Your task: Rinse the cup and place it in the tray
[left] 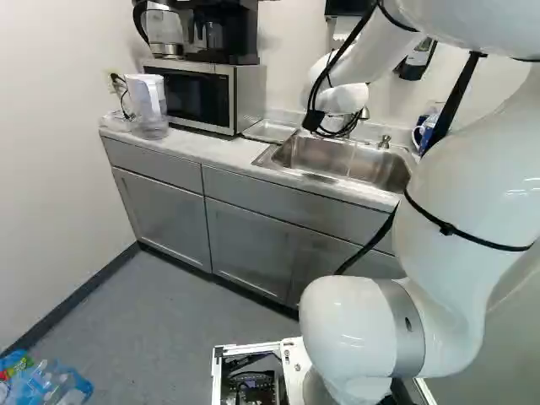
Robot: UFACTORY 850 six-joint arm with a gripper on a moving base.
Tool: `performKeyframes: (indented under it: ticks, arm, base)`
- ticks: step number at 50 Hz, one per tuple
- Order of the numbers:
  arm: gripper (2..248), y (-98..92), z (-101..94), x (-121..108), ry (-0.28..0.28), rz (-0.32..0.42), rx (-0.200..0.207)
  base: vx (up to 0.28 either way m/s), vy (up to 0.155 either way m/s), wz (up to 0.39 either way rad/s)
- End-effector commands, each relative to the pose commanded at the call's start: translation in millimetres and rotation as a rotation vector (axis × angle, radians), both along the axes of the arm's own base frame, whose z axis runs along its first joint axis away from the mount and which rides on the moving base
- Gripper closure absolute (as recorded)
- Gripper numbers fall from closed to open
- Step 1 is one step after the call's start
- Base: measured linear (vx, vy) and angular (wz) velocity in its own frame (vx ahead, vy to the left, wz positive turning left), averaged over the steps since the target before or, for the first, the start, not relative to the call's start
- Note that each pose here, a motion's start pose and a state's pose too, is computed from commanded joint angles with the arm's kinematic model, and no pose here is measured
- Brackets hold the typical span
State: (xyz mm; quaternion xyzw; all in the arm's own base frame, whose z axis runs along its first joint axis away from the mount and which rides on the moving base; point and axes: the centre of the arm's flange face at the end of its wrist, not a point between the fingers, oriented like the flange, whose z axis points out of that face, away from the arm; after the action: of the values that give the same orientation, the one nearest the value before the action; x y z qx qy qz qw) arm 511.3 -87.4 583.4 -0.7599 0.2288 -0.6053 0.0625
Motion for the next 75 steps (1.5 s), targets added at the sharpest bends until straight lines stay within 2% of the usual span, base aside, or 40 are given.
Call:
performKeyframes:
  ticks: [75]
  arm:
    - [124,0.0,0.0,0.0,-0.144,-0.205,0.748]
  base:
    - [0.000,0.000,0.000]
